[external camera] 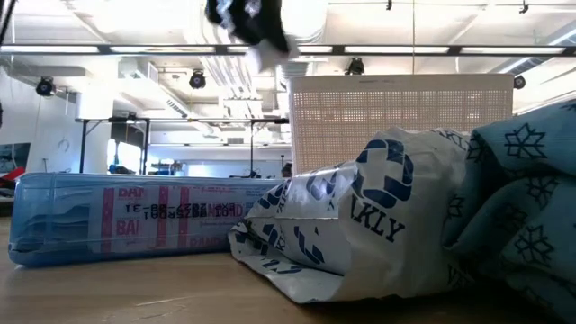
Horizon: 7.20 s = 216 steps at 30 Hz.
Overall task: Pick & place medical supplies in basket/bin
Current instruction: Put the white pill bottle into the white bin, then put the red bandage into the white bin, then put the white mailer bag into the white bin
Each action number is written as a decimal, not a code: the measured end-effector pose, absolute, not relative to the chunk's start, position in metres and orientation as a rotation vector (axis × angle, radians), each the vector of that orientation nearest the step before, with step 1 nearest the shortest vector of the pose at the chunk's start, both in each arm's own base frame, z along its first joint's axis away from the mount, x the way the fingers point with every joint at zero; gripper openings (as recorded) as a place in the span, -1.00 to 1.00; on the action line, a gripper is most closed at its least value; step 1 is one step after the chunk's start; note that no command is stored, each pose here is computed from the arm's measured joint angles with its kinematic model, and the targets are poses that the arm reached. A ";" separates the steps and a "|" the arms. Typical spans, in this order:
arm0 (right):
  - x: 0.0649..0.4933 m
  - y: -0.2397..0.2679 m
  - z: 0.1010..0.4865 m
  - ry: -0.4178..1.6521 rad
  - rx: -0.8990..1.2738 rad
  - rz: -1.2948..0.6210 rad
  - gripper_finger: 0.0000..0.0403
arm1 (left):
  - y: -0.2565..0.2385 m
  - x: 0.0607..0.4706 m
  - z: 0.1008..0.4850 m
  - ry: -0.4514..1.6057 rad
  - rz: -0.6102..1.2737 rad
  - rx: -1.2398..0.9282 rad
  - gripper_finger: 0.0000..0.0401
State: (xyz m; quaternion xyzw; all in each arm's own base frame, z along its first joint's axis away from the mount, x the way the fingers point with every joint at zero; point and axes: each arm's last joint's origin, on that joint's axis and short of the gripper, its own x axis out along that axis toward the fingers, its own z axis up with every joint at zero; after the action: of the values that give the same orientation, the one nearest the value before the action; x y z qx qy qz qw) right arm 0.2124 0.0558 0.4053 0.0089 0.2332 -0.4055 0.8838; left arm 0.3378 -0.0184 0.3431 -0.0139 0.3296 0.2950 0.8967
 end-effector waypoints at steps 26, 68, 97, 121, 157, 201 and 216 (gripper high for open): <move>0.202 0.045 0.414 0.384 0.219 -0.901 0.18 | 0.150 0.368 0.365 0.178 0.206 -0.327 0.39; 0.323 0.103 0.203 0.902 0.267 -0.140 0.18 | 0.023 0.135 0.290 0.339 0.264 -0.835 0.46; 0.385 0.083 0.191 1.187 0.261 -0.285 -0.79 | 0.020 0.120 0.297 0.290 0.220 -0.700 0.46; 0.275 -0.107 0.359 0.583 0.542 -0.942 -0.03 | 0.025 0.142 0.299 0.349 0.241 -0.706 0.46; 0.306 0.148 0.277 1.099 0.740 -0.442 0.30 | 0.029 0.184 0.258 0.710 0.129 -0.493 0.46; 0.258 0.223 0.165 1.372 0.326 -0.326 0.20 | -0.047 0.360 0.220 0.872 -0.092 -0.425 0.34; 0.260 0.215 0.136 1.167 0.401 -0.361 0.20 | -0.074 0.379 0.184 1.004 -0.113 -0.406 0.28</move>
State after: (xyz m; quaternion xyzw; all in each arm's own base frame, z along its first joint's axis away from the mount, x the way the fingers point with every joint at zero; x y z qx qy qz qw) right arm 0.2604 0.2150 0.1365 0.1869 0.5442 -0.1685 0.8004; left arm 0.3787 -0.0743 0.1842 -0.1933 0.4774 -0.0538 0.8555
